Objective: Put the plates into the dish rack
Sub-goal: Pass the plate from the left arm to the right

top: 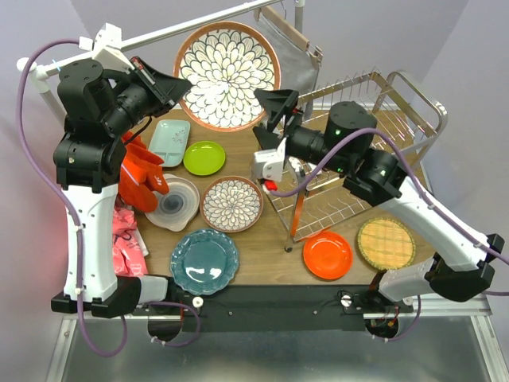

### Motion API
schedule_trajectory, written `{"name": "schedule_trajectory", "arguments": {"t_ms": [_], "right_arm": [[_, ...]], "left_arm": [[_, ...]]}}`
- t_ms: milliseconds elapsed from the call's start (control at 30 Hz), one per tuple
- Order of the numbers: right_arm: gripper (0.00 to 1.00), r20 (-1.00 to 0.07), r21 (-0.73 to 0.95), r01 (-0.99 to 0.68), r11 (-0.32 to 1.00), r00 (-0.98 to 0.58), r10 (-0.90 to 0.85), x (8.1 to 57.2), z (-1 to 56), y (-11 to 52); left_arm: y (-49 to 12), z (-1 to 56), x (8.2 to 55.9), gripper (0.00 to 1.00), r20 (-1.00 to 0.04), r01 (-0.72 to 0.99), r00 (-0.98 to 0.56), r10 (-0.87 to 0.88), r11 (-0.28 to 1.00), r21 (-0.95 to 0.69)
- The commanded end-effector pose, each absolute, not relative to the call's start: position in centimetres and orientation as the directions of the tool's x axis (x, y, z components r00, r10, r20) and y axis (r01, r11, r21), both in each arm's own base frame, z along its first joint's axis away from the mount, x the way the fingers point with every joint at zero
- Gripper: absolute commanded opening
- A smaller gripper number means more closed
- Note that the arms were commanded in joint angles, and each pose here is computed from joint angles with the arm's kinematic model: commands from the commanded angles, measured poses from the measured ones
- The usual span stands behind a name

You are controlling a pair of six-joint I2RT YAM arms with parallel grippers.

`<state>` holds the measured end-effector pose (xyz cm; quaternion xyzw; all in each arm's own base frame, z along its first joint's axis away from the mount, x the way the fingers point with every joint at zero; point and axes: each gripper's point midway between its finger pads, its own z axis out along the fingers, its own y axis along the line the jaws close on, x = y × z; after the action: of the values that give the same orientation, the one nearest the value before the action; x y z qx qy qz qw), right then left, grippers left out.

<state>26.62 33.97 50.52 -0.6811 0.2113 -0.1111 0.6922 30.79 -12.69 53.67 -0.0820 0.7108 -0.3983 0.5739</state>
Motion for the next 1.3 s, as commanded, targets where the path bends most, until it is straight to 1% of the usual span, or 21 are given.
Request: {"name": "schedule_trajectory", "arguments": {"t_ms": [0, 33, 133, 200, 233, 367, 433, 500, 533, 567, 600, 733, 767, 833, 867, 900, 1033, 1133, 1167, 1200, 1267], "right_arm": [[1.0, 0.059, -0.996, 0.083, 0.021, 0.85, -0.523, 27.4, 51.3, 34.6], [1.0, 0.069, -0.993, 0.111, 0.048, 0.844, -0.532, 27.5, 52.0, 34.7], [0.97, 0.102, -0.987, 0.153, 0.042, 0.819, -0.564, 27.9, 52.1, 35.2], [0.92, 0.109, -0.985, 0.167, 0.049, 0.811, -0.575, 27.9, 52.4, 35.5], [0.86, 0.11, -0.981, 0.182, 0.067, 0.807, -0.58, 27.8, 52.9, 35.5], [0.78, 0.129, -0.978, 0.2, 0.06, 0.804, -0.581, 27.6, 53.0, 35.7], [0.76, 0.144, -0.976, 0.211, 0.049, 0.802, -0.58, 27.4, 52.9, 35.8], [0.66, 0.155, -0.976, 0.215, 0.037, 0.802, -0.577, 27.3, 52.5, 35.9], [0.6, 0.158, -0.976, 0.215, 0.032, 0.802, -0.576, 27.3, 52.3, 36.0], [0.42, 0.162, -0.976, 0.217, 0.027, 0.801, -0.576, 27.3, 52.1, 36.0], [0.4, 0.167, -0.976, 0.218, 0.02, 0.801, -0.575, 27.2, 52.0, 36.2], [0.4, 0.169, -0.975, 0.222, 0.019, 0.794, -0.583, 27.4, 52.1, 36.2], [0.36, 0.171, -0.975, 0.221, 0.015, 0.795, -0.582, 27.3, 51.9, 36.4], [0.19, 0.173, -0.974, 0.227, 0.021, 0.793, -0.584, 27.4, 52.1, 36.5], [0.08, 0.173, -0.973, 0.231, 0.025, 0.791, -0.586, 27.4, 52.3, 36.5], [0.01, 0.177, -0.972, 0.235, 0.023, 0.788, -0.589, 27.5, 52.3, 36.5], [0.01, 0.17, -0.969, 0.243, 0.048, 0.796, -0.58, 27.1, 53.2, 36.5], [0.01, 0.154, -0.956, 0.269, 0.118, 0.802, -0.577, 26.5, 55.1, 36.1], [0.01, 0.152, -0.954, 0.273, 0.128, 0.802, -0.578, 26.5, 55.5, 35.9], [0.01, 0.148, -0.952, 0.273, 0.137, 0.805, -0.575, 26.4, 55.7, 35.9], [0.01, 0.148, -0.945, 0.287, 0.159, 0.806, -0.574, 26.1, 56.5, 35.7]], "left_arm": [[-13.4, 58.2, 28.4, 0.0, -0.76, 0.467, -0.257, -0.596, 0.612, -0.638], [-13.4, 58.2, 28.4, 0.0, -0.761, 0.466, -0.259, -0.595, 0.613, -0.638], [-13.4, 58.1, 28.1, 0.0, -0.763, 0.467, -0.263, -0.59, 0.614, -0.636], [-13.3, 57.9, 28.2, 0.0, -0.765, 0.461, -0.263, -0.588, 0.619, -0.635], [-13.3, 58.0, 28.1, 0.0, -0.766, 0.461, -0.259, -0.589, 0.621, -0.634], [-13.2, 57.8, 28.0, 0.0, -0.767, 0.457, -0.258, -0.588, 0.625, -0.633], [-13.2, 58.1, 27.9, 0.0, -0.768, 0.464, -0.251, -0.588, 0.624, -0.629], [-13.2, 58.2, 27.9, 0.0, -0.77, 0.466, -0.248, -0.588, 0.624, -0.627], [-13.2, 58.2, 27.8, 0.0, -0.769, 0.467, -0.249, -0.588, 0.623, -0.627], [-13.2, 58.3, 27.7, 0.0, -0.77, 0.47, -0.247, -0.588, 0.622, -0.626], [-13.2, 58.4, 27.6, 0.0, -0.769, 0.471, -0.247, -0.589, 0.621, -0.627], [-13.3, 58.6, 27.4, 0.0, -0.77, 0.477, -0.246, -0.589, 0.618, -0.625], [-13.2, 58.6, 27.4, 0.0, -0.771, 0.479, -0.244, -0.588, 0.619, -0.623], [-13.3, 58.7, 27.2, 0.0, -0.772, 0.481, -0.242, -0.588, 0.618, -0.622], [-13.2, 58.6, 27.2, 0.0, -0.772, 0.48, -0.243, -0.588, 0.618, -0.622], [-13.3, 58.7, 27.2, 0.0, -0.774, 0.485, -0.239, -0.587, 0.618, -0.619], [-13.4, 58.8, 26.9, 0.0, -0.771, 0.502, -0.233, -0.592, 0.606, -0.617], [-13.5, 58.7, 26.9, 0.0, -0.768, 0.508, -0.233, -0.597, 0.598, -0.619], [-13.6, 58.5, 27.0, 0.02, -0.767, 0.509, -0.237, -0.597, 0.596, -0.621], [-13.6, 58.7, 26.9, 0.09, -0.768, 0.517, -0.231, -0.598, 0.593, -0.617], [-13.6, 58.6, 27.1, 0.18, -0.764, 0.516, -0.233, -0.601, 0.59, -0.621]]}}
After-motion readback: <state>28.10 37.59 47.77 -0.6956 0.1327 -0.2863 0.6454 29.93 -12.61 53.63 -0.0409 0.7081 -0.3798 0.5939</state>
